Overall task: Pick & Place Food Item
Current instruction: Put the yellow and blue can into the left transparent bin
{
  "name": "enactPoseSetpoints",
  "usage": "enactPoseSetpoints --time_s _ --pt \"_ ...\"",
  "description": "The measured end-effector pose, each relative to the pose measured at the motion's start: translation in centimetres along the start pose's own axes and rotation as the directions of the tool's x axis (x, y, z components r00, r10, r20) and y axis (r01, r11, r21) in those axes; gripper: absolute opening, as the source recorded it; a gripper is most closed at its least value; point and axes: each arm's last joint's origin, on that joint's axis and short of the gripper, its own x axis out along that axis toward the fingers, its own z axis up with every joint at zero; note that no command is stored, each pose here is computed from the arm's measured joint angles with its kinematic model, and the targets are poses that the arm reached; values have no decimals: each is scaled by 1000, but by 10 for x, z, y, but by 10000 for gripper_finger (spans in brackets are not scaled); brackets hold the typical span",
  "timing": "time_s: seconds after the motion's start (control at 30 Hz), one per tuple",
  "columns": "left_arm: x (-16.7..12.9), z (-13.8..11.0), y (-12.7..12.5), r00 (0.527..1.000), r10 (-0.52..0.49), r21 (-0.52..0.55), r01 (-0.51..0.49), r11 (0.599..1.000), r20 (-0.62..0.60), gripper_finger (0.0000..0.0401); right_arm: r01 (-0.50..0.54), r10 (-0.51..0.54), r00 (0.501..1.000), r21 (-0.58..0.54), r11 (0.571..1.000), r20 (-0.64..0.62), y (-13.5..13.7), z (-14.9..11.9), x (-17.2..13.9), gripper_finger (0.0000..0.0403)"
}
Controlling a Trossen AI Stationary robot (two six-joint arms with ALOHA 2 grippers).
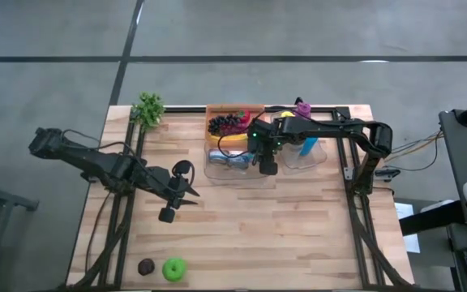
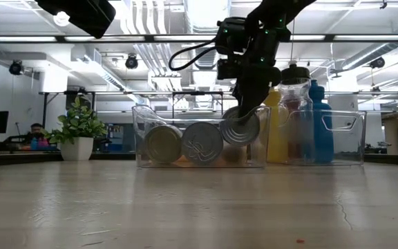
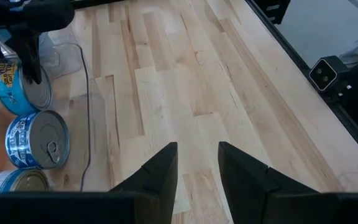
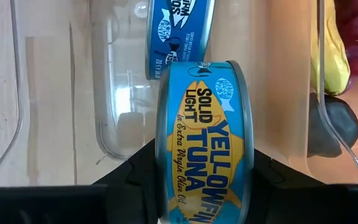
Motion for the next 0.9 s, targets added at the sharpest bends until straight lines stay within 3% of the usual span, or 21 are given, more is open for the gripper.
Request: enactPoseSetpoints --time_s 0.23,0.9 --pt "0 0 0 1000 0 0 0 1000 0 118 2 -2 1000 1 1000 -11 0 -1 1 153" --pt "0 0 0 1000 0 0 0 1000 0 118 4 -4 1000 16 1000 7 0 1 0 131"
